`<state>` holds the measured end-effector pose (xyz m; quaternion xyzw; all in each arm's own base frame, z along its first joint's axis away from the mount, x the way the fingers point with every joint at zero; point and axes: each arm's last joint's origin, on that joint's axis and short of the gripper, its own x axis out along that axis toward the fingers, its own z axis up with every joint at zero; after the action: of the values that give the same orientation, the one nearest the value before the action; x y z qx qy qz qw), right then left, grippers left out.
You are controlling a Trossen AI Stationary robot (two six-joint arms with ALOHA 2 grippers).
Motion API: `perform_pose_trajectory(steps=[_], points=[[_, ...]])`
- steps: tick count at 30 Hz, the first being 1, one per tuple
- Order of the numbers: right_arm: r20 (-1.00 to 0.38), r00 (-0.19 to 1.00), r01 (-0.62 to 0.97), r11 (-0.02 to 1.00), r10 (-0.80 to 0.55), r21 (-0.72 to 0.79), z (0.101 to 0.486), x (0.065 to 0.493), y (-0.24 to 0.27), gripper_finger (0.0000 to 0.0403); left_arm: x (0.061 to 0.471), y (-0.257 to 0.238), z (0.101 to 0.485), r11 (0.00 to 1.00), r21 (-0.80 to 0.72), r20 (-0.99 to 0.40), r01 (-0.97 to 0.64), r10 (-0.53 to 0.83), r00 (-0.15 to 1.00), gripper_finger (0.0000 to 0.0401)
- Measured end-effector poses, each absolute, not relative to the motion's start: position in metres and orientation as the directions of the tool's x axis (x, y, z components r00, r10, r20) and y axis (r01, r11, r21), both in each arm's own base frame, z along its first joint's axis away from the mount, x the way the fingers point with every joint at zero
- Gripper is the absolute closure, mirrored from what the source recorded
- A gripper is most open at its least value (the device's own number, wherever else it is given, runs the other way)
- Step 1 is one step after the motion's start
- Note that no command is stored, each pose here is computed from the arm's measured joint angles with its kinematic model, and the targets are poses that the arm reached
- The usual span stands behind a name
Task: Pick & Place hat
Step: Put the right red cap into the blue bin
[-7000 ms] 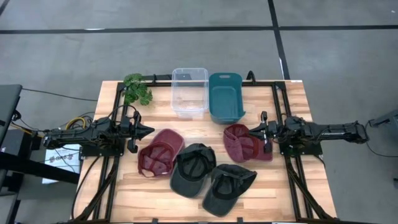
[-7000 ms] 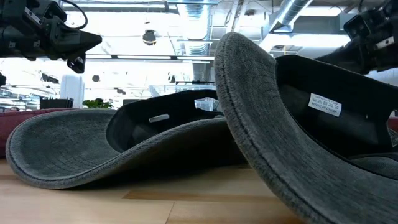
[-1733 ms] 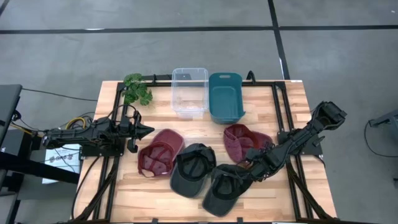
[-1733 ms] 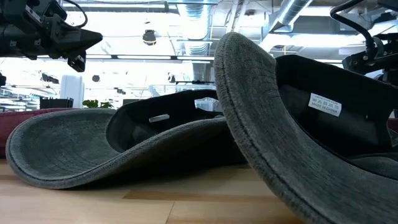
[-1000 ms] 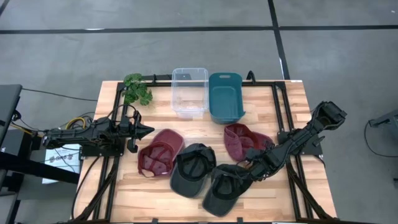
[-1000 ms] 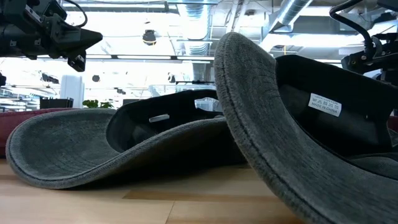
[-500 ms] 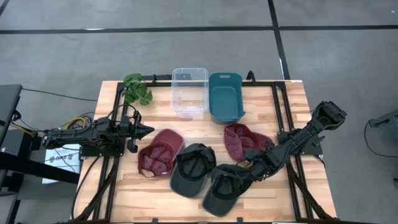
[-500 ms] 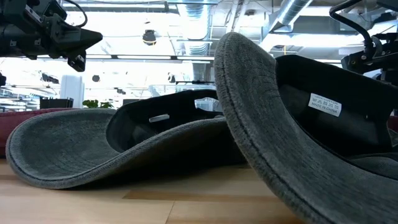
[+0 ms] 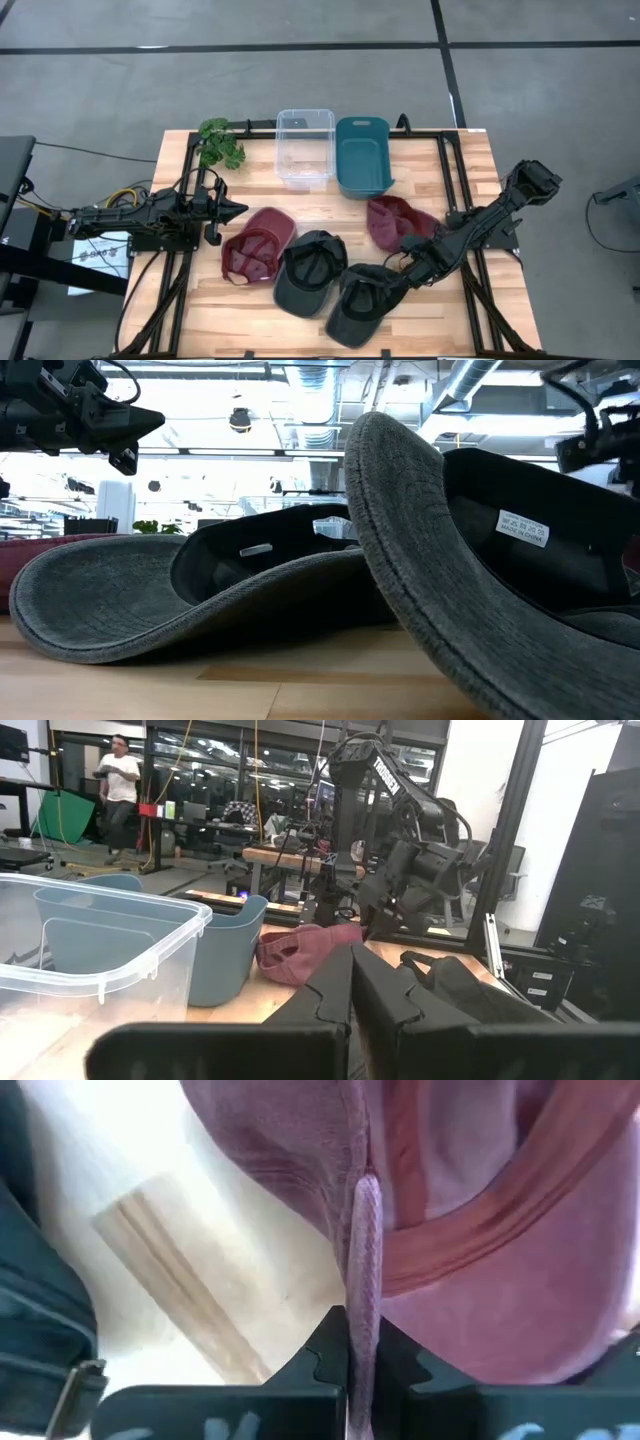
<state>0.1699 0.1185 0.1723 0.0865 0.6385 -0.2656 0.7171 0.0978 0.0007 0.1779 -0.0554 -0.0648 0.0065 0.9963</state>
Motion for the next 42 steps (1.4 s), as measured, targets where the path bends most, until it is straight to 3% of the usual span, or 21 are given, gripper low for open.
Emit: perform_pose_trajectory(steps=[10, 17, 25, 42], points=[[-0.762, 0.494, 0.526, 0.842, -0.419, -0.121, 0.226, 0.165, 0.128, 0.0401, 0.098, 0.001, 0.178, 0.994, -0.111, 0.128, -0.006, 0.02, 0.992, 0.0393], [-0.539, 0.705, 0.52, 0.853, -0.46, -0.047, 0.249, 0.154, 0.134, 0.0401, 0.098, 0.001, 0.178, 0.994, -0.114, 0.129, -0.006, 0.021, 0.991, 0.0393], [-0.368, 0.828, 0.467, 0.884, -0.423, 0.034, 0.262, 0.147, 0.15, 0.0401, 0.098, 0.001, 0.178, 0.994, -0.113, 0.133, -0.005, 0.02, 0.991, 0.0393], [-0.272, 0.936, 0.235, 0.972, -0.224, 0.008, 0.269, 0.171, 0.2, 0.0401, 0.097, 0.001, 0.182, 0.994, -0.111, 0.168, -0.002, 0.02, 0.986, 0.0393]])
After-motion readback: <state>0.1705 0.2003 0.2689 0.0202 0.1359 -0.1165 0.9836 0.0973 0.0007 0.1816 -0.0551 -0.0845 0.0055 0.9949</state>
